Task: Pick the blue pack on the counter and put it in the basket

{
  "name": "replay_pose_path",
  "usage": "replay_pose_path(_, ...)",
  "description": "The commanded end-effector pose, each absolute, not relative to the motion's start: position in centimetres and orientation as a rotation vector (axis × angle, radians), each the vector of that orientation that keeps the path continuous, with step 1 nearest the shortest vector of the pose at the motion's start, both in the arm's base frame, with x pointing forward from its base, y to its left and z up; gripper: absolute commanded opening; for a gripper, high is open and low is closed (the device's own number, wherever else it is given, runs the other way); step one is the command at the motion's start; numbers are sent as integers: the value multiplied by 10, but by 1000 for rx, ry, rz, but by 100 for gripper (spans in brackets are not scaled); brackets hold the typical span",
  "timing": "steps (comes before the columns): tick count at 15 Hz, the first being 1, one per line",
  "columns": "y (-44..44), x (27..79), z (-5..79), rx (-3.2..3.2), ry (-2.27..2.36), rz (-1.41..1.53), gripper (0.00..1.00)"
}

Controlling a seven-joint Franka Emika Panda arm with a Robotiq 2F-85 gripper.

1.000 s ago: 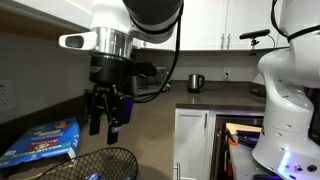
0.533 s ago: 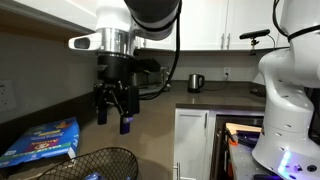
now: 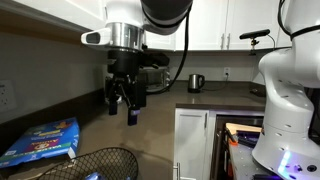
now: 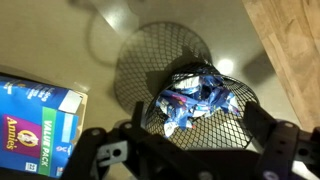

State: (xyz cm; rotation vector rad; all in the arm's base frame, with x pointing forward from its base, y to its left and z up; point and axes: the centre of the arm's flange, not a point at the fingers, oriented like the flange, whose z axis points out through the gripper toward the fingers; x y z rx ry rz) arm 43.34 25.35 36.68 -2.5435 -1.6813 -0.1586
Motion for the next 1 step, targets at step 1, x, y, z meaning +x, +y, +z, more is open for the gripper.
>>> replay_pose_path(1, 242, 414, 376, -2623, -1643, -136, 100)
